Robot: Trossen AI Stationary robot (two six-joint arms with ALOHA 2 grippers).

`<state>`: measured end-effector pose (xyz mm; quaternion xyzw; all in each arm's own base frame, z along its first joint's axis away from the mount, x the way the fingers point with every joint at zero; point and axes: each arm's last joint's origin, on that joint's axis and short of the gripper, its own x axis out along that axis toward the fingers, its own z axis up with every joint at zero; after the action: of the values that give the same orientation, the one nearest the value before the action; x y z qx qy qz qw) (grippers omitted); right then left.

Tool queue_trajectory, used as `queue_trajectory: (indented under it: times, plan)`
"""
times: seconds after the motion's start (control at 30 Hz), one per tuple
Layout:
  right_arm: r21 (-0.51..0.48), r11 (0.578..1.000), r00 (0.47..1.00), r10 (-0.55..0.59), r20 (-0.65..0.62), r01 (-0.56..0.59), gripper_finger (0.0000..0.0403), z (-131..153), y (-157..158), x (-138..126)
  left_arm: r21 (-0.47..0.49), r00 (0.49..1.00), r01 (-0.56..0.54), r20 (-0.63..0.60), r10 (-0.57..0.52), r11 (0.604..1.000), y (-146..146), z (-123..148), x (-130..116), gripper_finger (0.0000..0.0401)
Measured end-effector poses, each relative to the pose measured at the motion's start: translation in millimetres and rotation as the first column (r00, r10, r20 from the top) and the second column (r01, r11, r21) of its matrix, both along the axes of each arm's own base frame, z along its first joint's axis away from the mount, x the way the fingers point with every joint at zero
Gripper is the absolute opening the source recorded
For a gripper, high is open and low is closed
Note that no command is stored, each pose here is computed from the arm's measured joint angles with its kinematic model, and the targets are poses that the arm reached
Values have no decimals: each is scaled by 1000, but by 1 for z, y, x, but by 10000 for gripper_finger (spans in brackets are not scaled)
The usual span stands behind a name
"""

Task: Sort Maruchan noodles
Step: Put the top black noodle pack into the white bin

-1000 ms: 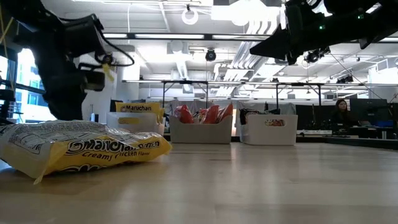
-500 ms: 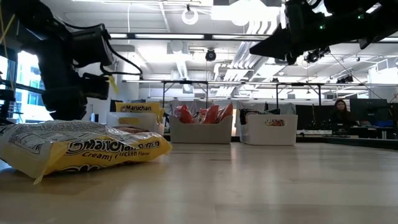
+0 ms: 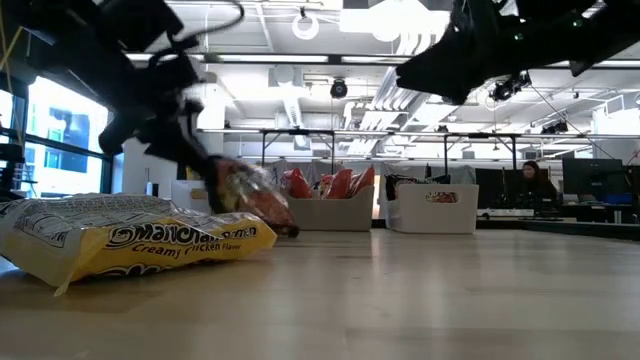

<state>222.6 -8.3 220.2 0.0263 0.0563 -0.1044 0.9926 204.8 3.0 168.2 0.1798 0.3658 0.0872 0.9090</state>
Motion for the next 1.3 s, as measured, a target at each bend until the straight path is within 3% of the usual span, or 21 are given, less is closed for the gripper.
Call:
queue_trajectory:
  times: [0.17,0.3,0.47,0.63,0.9,1.1,1.3]
  plan:
    - [-8,998,990,67,-124,-69,250,6,1,29,182,982,147,93,-166,972,-10,13,10,2]
    - [-54,992,958,99,-268,-118,286,6,0,62,275,957,237,101,-273,932,-16,17,14,1]
    - [-72,972,898,177,-402,-224,291,19,-3,103,290,933,313,85,-350,905,-24,16,14,1]
    - [-22,960,830,230,-508,-279,291,31,-15,142,283,912,360,96,-399,889,-34,17,13,1]
    - [215,897,698,437,-567,-387,291,30,-36,193,300,909,352,117,-400,887,-40,19,13,1]
    - [377,826,603,563,-565,-419,291,15,-37,214,302,913,343,117,-391,890,-39,19,13,1]
    - [414,819,568,574,-590,-397,289,3,-37,218,291,918,328,128,-376,899,-39,19,13,1]
